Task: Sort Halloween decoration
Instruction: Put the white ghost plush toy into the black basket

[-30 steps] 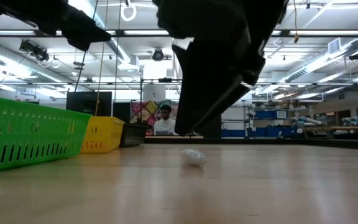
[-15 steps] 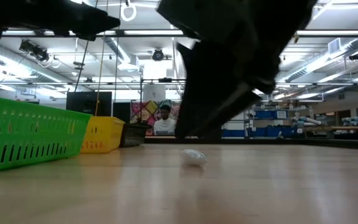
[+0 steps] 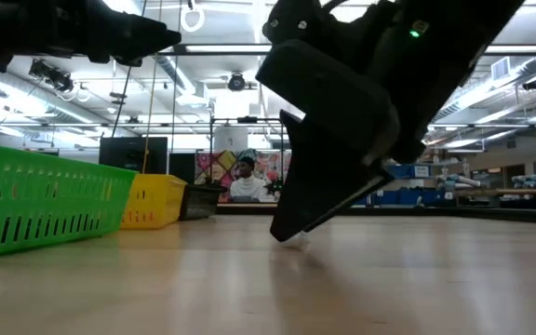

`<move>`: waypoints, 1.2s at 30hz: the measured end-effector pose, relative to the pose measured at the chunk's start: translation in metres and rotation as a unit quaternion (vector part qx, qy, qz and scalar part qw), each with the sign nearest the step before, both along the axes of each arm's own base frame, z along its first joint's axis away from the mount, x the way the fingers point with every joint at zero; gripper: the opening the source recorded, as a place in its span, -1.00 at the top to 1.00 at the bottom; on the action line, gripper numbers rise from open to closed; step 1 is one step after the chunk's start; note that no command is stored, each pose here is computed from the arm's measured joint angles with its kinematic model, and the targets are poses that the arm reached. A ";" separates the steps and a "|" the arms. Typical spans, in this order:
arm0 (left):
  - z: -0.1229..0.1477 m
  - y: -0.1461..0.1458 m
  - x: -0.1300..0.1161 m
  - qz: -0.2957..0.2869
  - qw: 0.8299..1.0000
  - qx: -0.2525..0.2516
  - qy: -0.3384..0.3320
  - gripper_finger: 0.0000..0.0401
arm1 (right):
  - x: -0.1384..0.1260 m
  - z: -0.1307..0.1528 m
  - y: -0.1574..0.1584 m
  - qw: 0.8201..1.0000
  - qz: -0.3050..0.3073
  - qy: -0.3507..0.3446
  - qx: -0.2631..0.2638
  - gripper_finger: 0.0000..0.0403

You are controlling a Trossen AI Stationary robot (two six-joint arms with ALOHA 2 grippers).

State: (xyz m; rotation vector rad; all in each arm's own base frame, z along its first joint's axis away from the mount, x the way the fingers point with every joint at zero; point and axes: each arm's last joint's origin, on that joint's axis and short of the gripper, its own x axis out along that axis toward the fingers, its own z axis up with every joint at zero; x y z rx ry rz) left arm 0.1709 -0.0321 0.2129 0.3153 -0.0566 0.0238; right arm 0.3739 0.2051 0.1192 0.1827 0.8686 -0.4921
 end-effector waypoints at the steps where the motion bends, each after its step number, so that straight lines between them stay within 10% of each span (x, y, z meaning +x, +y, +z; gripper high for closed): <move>1: 0.000 0.000 0.000 0.000 1.000 0.000 0.000 0.06 | 0.000 -0.001 0.000 1.000 0.000 -0.001 0.002 -0.01; 23: 0.000 0.000 0.000 0.000 1.000 0.014 -0.001 0.06 | 0.004 -0.010 -0.012 1.000 0.014 -0.006 0.017 0.60; 36: -0.018 -0.013 -0.003 -0.035 0.992 -0.074 0.092 0.06 | 0.026 -0.001 -0.029 0.994 0.109 0.018 0.004 0.67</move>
